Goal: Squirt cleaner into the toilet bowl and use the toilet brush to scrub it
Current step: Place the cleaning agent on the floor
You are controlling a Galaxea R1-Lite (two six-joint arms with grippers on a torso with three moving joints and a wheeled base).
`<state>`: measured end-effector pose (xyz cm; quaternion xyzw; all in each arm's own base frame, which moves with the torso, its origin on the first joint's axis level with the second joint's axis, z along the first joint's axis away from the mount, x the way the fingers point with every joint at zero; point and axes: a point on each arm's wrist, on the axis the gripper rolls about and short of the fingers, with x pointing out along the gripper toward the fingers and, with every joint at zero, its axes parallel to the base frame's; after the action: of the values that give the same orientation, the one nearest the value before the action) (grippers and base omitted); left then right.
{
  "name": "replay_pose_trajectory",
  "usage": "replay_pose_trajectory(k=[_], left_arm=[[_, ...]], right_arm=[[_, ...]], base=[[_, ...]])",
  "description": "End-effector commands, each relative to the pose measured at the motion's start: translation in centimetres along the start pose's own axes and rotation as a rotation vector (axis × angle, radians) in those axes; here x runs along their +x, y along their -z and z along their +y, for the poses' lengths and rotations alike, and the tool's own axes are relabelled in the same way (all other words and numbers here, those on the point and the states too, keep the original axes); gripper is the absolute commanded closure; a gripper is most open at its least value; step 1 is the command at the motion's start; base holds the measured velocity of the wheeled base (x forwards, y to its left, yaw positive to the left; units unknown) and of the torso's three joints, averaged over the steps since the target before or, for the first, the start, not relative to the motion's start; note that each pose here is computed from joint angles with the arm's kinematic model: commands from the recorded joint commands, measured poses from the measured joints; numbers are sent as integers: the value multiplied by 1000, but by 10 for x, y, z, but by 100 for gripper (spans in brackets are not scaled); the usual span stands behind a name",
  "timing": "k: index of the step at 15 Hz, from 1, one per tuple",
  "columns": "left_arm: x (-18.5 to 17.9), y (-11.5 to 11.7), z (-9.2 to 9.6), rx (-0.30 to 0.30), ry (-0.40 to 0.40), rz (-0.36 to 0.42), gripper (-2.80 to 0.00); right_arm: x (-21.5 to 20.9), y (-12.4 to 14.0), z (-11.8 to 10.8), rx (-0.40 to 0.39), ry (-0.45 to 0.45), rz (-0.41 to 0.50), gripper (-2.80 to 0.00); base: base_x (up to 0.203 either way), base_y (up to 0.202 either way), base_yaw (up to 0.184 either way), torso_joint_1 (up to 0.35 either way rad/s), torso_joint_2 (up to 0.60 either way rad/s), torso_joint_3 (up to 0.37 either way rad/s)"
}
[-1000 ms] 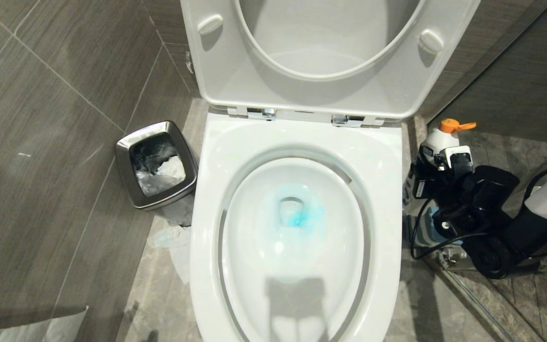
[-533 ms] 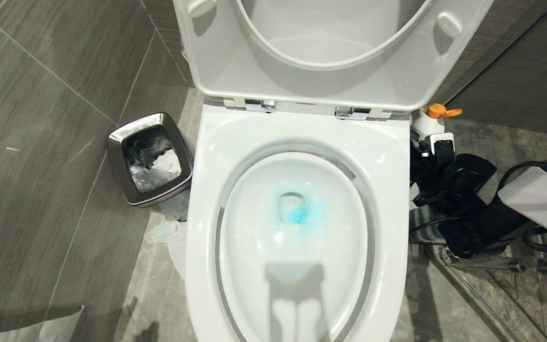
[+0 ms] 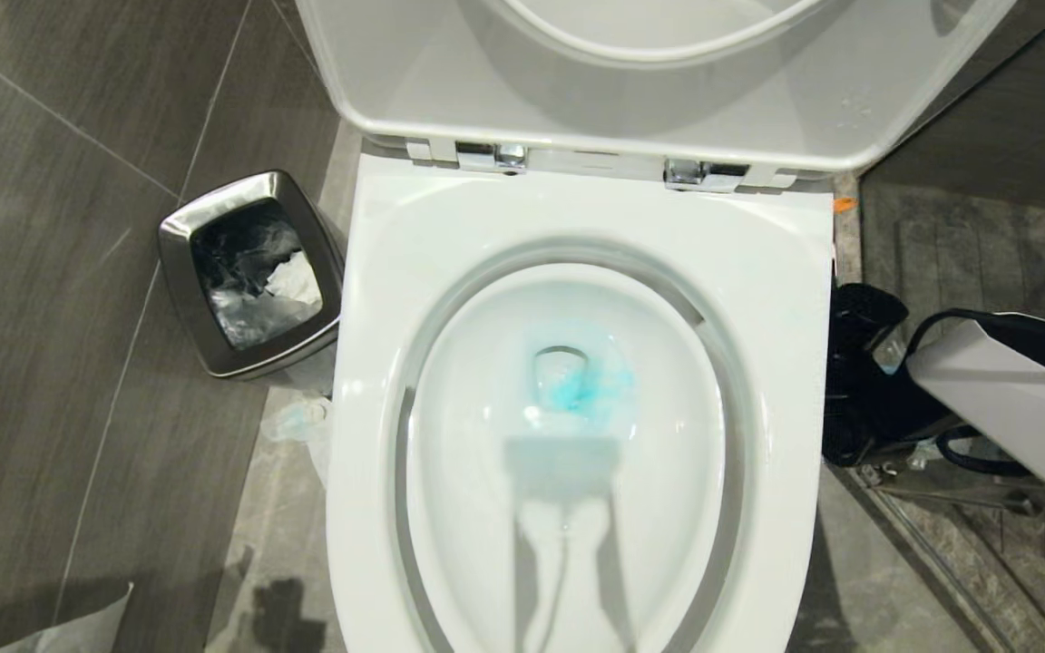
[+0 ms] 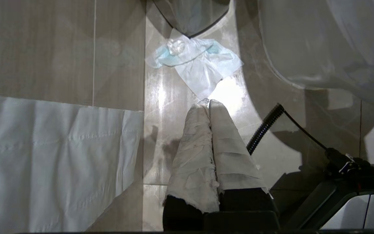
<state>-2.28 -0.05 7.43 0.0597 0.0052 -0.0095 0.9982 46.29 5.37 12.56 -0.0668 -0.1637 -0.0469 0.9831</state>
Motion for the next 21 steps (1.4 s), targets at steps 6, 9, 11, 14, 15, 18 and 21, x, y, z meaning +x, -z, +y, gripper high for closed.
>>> replay_pose_trajectory(k=[6,9,11,14,15,18,21], left_arm=[[0,0,0,2,-1,1,0],[0,0,0,-6,-3,3,0],[0,0,0,-8,-4,3,0],[0,0,0,-8,-4,3,0],[0,0,0,-9,-4,1,0],[0,0,0,-9,-4,1,0],[0,0,0,-9,-5,1,0]], right_arm=[[24,-36,13,-14,0,-185,0],[33,-62,21,-22,4,-270,0],[38,-73,24,-17,4,-298,0],[42,-78,28,-13,1,-307,0],[42,-77,29,-13,1,-307,0],[42,-65,31,-15,1,-285,0],[43,-59,30,-14,7,-274,0]], base=[[0,0,0,4,3,-197],[0,0,0,5,3,-91],[0,0,0,0,0,0],[0,0,0,0,0,0],[0,0,0,0,0,0],[0,0,0,0,0,0],[0,0,0,0,0,0]])
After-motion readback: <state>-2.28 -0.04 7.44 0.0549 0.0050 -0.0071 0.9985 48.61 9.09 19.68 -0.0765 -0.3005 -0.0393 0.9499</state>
